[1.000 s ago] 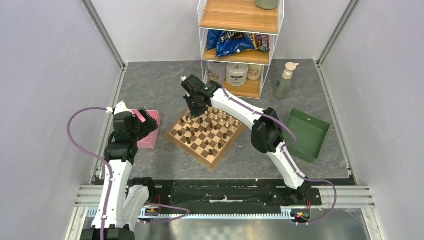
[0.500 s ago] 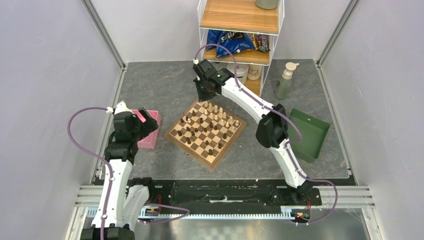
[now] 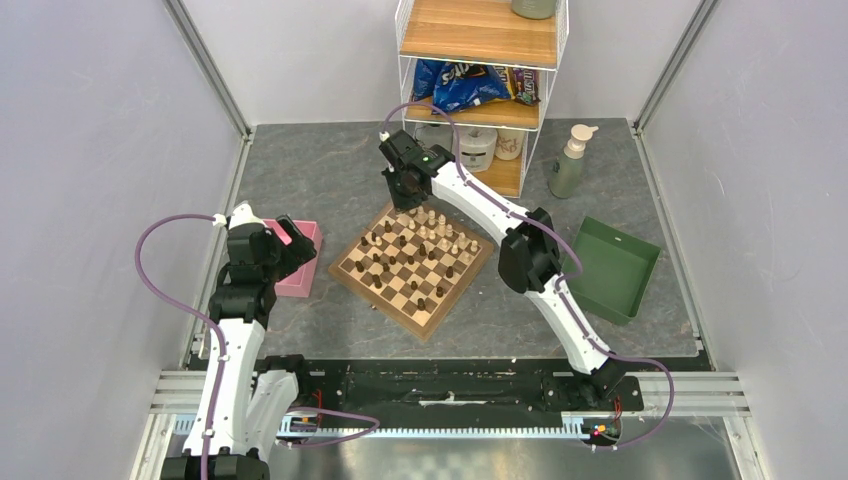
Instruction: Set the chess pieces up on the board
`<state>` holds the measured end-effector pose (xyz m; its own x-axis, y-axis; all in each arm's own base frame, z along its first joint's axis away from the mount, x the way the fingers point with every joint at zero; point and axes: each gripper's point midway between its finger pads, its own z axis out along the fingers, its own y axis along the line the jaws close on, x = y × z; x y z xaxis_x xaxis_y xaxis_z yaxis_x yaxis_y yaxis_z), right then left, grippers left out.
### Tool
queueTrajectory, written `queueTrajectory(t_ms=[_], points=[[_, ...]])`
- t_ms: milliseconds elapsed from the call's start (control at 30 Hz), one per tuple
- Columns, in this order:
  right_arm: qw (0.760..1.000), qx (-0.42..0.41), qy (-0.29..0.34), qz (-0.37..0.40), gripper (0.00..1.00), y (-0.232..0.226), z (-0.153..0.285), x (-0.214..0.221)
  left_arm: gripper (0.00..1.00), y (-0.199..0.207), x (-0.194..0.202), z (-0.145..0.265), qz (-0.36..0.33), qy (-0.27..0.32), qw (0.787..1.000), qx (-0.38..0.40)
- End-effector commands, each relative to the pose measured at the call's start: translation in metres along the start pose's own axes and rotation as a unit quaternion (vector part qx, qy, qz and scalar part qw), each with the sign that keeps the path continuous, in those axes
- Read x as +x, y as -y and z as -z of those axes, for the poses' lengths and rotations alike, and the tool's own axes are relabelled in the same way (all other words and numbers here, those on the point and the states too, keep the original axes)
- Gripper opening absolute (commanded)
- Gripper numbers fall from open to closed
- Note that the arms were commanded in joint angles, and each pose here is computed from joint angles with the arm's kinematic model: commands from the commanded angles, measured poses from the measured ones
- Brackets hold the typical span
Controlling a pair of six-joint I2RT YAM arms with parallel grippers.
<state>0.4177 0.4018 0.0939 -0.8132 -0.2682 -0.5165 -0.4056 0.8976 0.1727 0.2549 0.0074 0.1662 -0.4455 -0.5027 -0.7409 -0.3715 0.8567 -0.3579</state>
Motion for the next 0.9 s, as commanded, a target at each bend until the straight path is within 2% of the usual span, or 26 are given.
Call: queueTrajectory(t_ms=[0,867], points=[[1.0,0.001,0.022,0.014,0.19,-0.003,0.004,-0.015,0.94,0.01,-0.016,0.003,-0.006,0.025,0.999,0.022],[0.999,0.025,-0.013,0.026,0.21,0.011,-0.021,0.009,0.94,0.01,-0.016,0.002,-0.007,0.022,0.999,0.022]])
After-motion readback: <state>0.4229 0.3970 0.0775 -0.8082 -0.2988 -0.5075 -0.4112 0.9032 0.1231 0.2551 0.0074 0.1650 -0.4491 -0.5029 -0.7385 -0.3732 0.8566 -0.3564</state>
